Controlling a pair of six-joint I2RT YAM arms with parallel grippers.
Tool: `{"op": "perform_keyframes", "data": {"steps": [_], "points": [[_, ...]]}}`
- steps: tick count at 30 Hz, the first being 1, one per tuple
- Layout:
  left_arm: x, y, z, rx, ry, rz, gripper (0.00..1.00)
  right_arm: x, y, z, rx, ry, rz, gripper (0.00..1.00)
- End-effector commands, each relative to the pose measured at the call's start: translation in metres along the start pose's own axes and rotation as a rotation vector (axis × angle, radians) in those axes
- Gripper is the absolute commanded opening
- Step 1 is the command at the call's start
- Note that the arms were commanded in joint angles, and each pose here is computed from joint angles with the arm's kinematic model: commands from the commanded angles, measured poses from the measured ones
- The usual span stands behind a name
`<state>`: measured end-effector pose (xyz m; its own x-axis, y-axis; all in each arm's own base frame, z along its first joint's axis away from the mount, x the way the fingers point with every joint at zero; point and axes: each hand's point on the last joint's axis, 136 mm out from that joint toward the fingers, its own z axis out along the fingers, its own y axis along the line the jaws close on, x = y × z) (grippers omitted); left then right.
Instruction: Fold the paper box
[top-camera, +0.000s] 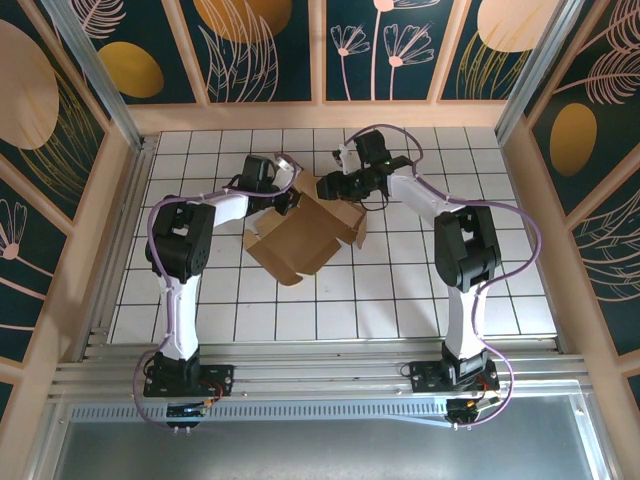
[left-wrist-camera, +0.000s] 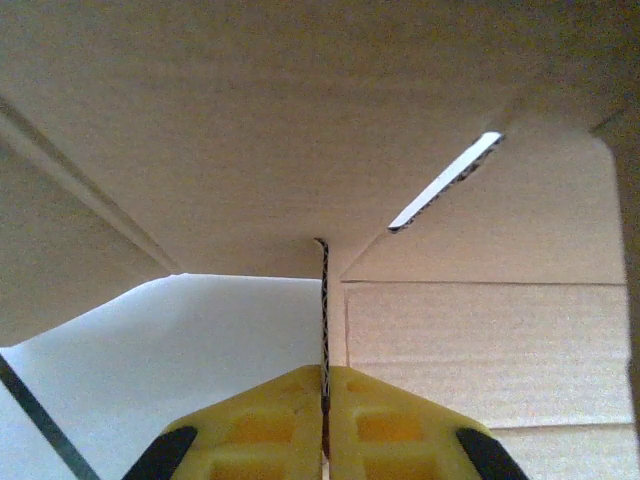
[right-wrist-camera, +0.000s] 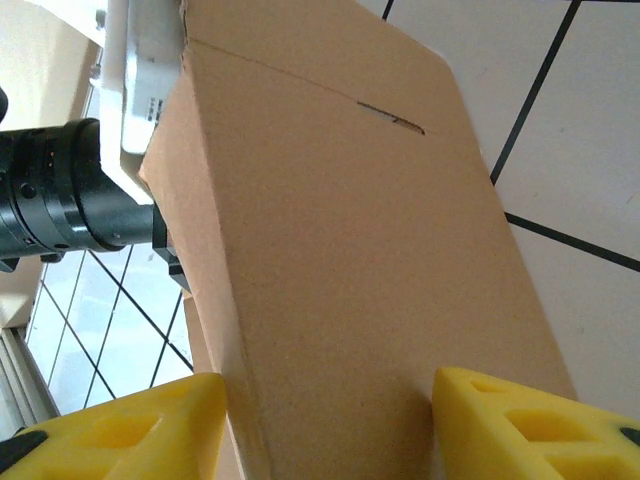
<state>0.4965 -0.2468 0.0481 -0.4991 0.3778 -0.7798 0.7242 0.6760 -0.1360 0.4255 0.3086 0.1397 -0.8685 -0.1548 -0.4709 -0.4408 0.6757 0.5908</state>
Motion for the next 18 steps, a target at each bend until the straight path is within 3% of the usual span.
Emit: {"op": "perform_keyframes", "data": {"steps": [1,9,14,18], "points": [[-0.029,-0.026,-0.009,0.047,-0.090,0.101,0.15,-0.008,0.003,-0.006,-0.002,-0.045,-0.008,0.57],[-0.052,-0.041,-0.028,0.100,-0.175,0.055,0.34,-0.007,0.003,-0.009,0.000,-0.047,-0.011,0.57],[-0.070,-0.039,-0.053,0.041,-0.222,0.050,0.51,-0.005,0.001,-0.012,0.011,-0.048,-0.019,0.57],[-0.067,-0.033,-0.073,-0.007,-0.222,0.056,0.55,-0.004,0.000,-0.014,0.013,-0.051,-0.019,0.56]]}}
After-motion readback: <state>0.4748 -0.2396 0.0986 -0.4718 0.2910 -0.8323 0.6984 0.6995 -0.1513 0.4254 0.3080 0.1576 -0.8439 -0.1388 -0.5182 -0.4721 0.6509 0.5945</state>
